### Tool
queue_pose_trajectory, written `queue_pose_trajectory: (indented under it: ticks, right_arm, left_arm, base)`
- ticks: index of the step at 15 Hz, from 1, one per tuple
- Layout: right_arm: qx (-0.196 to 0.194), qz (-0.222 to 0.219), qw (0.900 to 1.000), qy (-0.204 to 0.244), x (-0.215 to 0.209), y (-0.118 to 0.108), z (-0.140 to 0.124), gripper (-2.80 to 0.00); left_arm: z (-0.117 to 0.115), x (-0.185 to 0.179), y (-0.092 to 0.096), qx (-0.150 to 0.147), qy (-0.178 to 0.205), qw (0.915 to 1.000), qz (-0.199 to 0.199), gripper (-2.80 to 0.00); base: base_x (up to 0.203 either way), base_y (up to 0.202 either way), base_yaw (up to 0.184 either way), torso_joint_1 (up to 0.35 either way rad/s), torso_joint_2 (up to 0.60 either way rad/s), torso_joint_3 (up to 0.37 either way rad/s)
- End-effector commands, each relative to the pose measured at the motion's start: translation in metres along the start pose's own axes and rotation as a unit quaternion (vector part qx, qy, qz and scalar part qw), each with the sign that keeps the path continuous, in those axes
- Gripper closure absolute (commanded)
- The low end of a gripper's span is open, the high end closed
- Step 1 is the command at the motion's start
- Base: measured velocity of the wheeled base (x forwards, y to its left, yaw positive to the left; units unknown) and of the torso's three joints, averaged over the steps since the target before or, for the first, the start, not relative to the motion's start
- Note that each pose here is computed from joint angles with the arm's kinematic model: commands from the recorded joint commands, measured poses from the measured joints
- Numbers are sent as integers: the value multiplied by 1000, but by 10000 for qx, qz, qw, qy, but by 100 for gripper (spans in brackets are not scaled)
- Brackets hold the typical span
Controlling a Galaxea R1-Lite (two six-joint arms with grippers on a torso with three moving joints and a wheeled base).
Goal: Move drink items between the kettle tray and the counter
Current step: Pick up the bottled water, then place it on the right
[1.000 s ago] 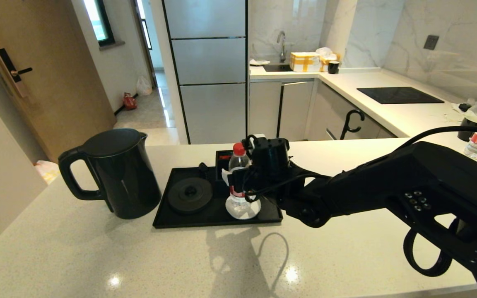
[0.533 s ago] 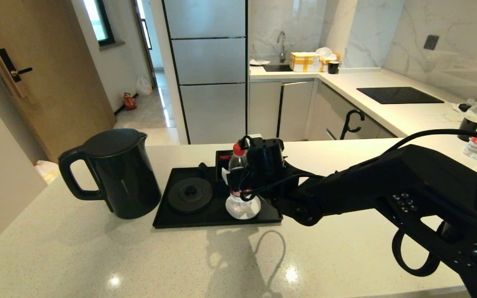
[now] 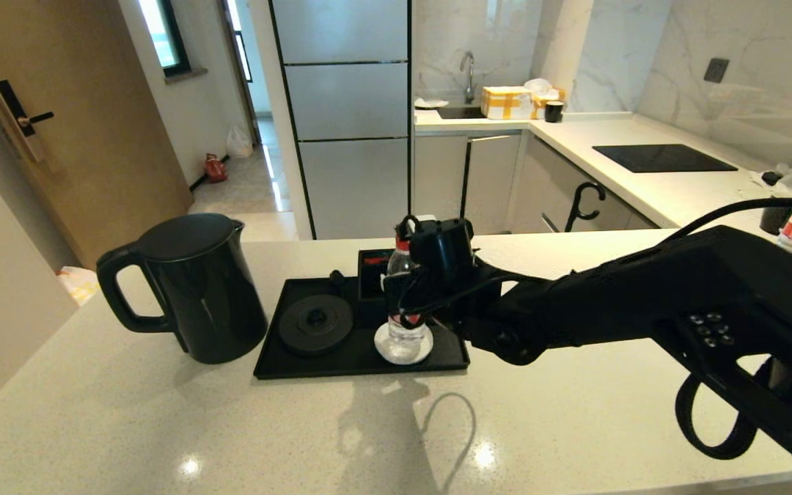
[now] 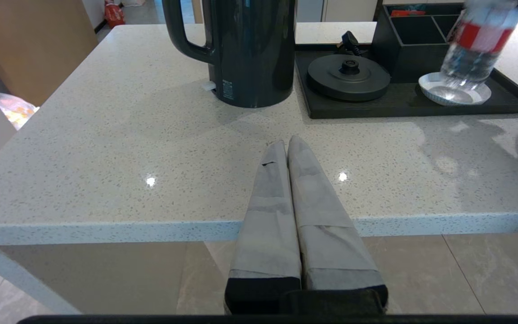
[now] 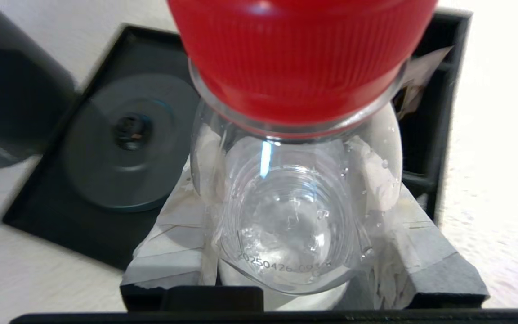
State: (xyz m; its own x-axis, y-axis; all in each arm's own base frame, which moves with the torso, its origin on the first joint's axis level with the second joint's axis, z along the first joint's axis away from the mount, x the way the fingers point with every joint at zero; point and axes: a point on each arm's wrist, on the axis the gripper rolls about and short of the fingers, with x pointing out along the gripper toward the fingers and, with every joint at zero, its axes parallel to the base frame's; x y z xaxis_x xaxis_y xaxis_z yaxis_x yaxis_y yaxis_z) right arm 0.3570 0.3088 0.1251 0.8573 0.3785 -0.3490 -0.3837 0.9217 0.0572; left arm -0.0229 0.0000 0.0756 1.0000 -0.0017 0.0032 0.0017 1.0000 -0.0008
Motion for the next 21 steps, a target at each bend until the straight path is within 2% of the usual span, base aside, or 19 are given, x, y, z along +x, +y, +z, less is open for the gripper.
queue_pose_trajectory:
  ticks: [1,3,5,6,8,12,15,16,21]
  right_arm:
    - [118,40,9992,-367,-28,-1,35,0]
    - [183,-326,9977,-559,-56,-7,60,0]
    - [246,-1161,9908,-649,-71,-28,66,0]
    - [273,-1624,9844,-624,-75,-45,64,0]
    - [369,-2183,9726,-707,-81,-67,63,0]
    - [720,-3247,9358,-1171,-73,-134,32,0]
    - [832,-3616,9214,-1155,-57,-166,11,0]
    - [834,-3688,9193,-1093,-51,-173,4,0]
    - [857,-3770,9186,-826,-39,-182,-19,0]
  left_arm:
    - [0,0,0,-3,1,10000,1,0]
    - [0,0,0,-3,1,10000,1,0]
    - [0,0,0,-3,0,10000,1,0]
    - [0,0,0,-3,1,10000,1,0]
    - [0,0,0,-3,-7,10000,1,0]
    - [0,0,0,-3,1,10000,1,0]
    - [0,0,0,-3,-1,10000,1,0]
    - [0,0,0,-3,1,10000,1,0]
    - [0,0,0,-3,1,10000,1,0]
  base:
    - [0,0,0,0,0,0]
    - [0,0,0,0,0,0]
    - [0,0,0,0,0,0]
    - [0,0,0,0,0,0]
    - [0,0,0,0,0,0]
    - [0,0,0,0,0,0]
    - [0,0,0,0,0,0]
    - [0,0,0,0,0,0]
    - [0,0,0,0,0,0]
